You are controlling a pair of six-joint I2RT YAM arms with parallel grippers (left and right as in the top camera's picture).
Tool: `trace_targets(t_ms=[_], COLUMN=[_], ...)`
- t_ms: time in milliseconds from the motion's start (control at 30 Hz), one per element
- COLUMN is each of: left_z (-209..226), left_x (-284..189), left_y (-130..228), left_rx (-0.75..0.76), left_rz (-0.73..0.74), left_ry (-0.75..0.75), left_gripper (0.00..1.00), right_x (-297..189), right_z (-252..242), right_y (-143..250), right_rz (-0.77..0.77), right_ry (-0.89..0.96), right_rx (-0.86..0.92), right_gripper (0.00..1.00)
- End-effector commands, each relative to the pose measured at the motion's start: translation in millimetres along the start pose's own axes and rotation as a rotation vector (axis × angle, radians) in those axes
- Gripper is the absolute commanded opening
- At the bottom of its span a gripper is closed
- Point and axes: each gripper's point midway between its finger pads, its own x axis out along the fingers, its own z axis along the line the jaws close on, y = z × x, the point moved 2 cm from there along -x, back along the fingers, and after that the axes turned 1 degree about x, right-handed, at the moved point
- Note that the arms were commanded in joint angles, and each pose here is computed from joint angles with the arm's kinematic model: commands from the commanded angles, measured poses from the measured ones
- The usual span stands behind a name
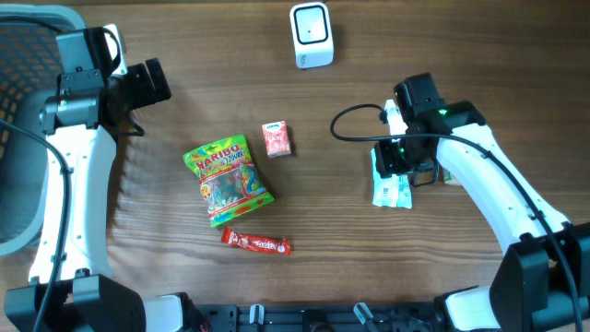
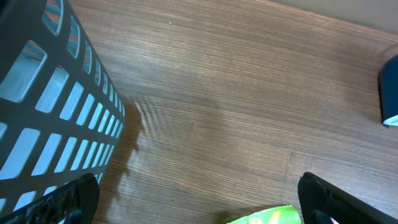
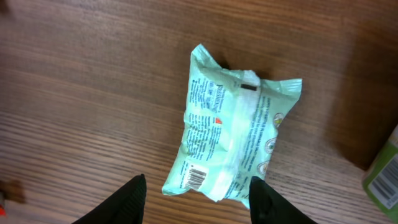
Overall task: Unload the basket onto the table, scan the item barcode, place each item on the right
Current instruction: 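Set the wipes pack down and open the right gripper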
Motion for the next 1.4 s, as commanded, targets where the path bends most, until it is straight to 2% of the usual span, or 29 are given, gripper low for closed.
trace_targets(t_ms=[0,167,433,533,700,800,833,867,900,933,967,1067,1200,1367], left_z=[1.6,1.7,1.7,1.7,1.6,1.7,1.6,1.6,1.6,1.7,1.7,1.7,1.7,1.6], left_x=[-4.9,-4.9,-4.9,-4.9,-4.9,-4.9,-4.9,-4.9,-4.9,-4.9,-4.9,-4.9,-4.9,-4.9], left_y=[-5.0,-5.0,-5.0,-5.0,-5.0,-5.0,-5.1,-5.0,-5.0,-5.1,-5.0,-5.0,-5.0,-5.0], left_rx=[0.009,0.009,0.009,0.009,0.009,0.009,0.009,0.009,0.009,0.009,0.009,0.009,0.009,0.009], left_rz=[-0.019,-0.019,-0.019,-0.019,-0.019,-0.019,-0.019,-0.019,-0.019,-0.019,-0.019,-0.019,-0.019,-0.019], left_ry=[0.005,0.005,0.005,0.005,0.005,0.005,0.005,0.005,0.005,0.005,0.005,0.005,0.005,0.005], left_gripper=[1.00,1.00,1.00,1.00,1.00,1.00,1.00,1.00,1.00,1.00,1.00,1.00,1.00,1.00], right_x=[14.6,40.8,77.4,67.5,6.7,-3.2,-1.6,1.9,9.0,13.8,18.7,36.5,60.0,60.5], right_z=[-4.5,-7.7,-6.9,-5.5,15.2,15.6,14.8,14.0,12.7,12.8,14.5,25.3,24.1,25.9], right_y=[-2.4,7.2,16.1,10.8,-14.7,-3.4,4.5,11.2,21.2,26.4,31.5,48.9,68.6,62.9], right_rz=[-0.016,-0.014,-0.090,-0.093,-0.164,-0.133,-0.098,-0.068,-0.033,-0.016,-0.002,0.032,0.053,0.018], right_ry=[0.028,0.028,-0.009,-0.010,-0.102,-0.103,-0.101,-0.098,-0.097,-0.101,-0.117,-0.207,-0.221,-0.236], right_rx=[-0.011,-0.011,-0.017,-0.019,-0.033,-0.026,-0.021,-0.016,0.013,0.036,0.051,0.054,0.106,0.099], right_gripper=[0.45,0.47,0.59,0.62,0.66,0.66,0.63,0.52,0.33,0.17,0.13,0.11,0.10,0.10])
